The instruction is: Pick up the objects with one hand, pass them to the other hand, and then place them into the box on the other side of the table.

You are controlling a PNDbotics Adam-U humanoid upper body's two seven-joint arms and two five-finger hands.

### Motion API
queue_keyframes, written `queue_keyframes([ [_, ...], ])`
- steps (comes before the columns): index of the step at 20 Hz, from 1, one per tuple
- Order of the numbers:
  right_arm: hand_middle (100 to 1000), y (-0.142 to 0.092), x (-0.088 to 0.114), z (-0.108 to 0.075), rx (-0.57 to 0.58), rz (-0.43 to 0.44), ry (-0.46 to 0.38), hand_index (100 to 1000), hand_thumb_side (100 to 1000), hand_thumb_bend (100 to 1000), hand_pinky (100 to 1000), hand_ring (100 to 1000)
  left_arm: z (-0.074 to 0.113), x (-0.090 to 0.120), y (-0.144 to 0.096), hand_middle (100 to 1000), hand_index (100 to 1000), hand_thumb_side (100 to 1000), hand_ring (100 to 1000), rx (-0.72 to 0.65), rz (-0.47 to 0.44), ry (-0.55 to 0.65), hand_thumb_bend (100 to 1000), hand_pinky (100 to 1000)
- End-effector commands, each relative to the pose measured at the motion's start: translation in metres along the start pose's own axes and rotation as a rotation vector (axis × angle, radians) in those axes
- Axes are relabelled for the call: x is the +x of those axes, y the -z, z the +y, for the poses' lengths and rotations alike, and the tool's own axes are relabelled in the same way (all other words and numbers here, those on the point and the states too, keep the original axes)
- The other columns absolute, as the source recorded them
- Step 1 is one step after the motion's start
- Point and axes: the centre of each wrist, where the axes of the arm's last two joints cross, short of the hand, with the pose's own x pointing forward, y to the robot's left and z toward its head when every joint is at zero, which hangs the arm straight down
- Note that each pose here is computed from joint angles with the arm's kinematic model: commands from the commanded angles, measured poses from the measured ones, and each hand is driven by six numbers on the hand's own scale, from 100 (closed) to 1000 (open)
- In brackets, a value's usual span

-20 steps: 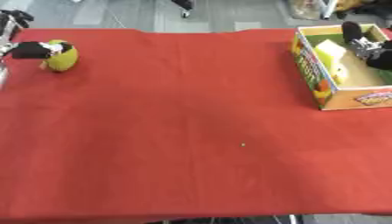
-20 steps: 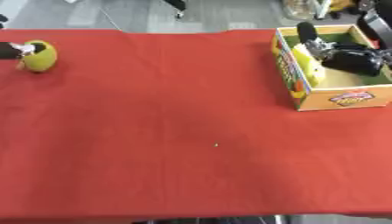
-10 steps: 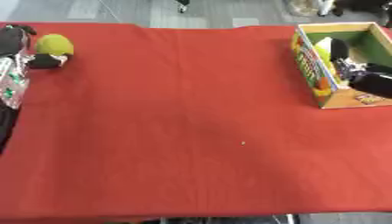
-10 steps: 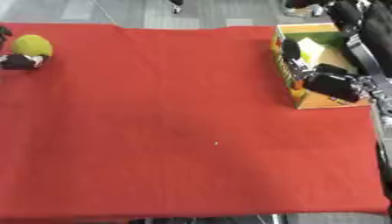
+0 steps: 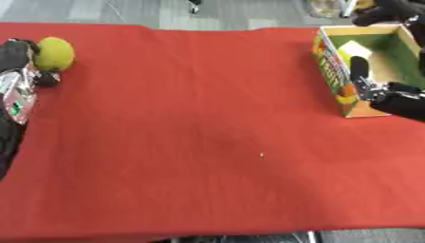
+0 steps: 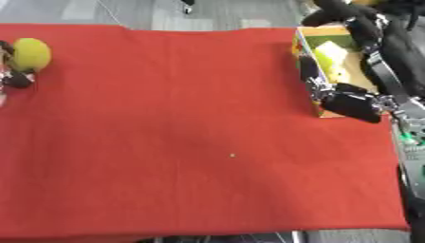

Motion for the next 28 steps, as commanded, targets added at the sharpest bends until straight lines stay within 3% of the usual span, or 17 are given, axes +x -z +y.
queue_keyframes([
  [1,698,0.003,0.0,-0.005,-0.003,-0.015,-0.008,1000,151,100,804,725,0.015,-0.002,0.005,477,582,100,533,0.044,0.004,-0.025,121,689],
  [7,698,0.003,-0.001,-0.005,0.013,-0.021,-0.008,1000,154,100,804,725,0.042,0.01,0.004,431,523,100,509,0.118,-0.115,-0.147,100,687],
  [13,701,0.007,0.0,-0.004,0.036,-0.044,-0.012,1000,101,100,804,726,0.086,0.025,-0.016,433,522,124,515,0.035,-0.435,-0.25,100,693],
  [18,703,0.016,0.005,0.001,0.074,-0.104,-0.008,1000,100,100,802,725,0.111,0.047,-0.057,434,521,160,518,-0.197,-0.733,-0.352,100,695],
  [22,707,0.027,0.011,0.005,0.114,-0.176,-0.018,1000,100,100,802,726,0.119,0.073,-0.092,437,523,200,522,-0.438,-0.937,-0.388,100,698],
  [28,662,0.044,0.019,0.012,0.172,-0.273,-0.051,1000,100,100,793,691,0.125,0.113,-0.133,444,528,216,527,-0.732,-1.132,-0.354,100,699],
])
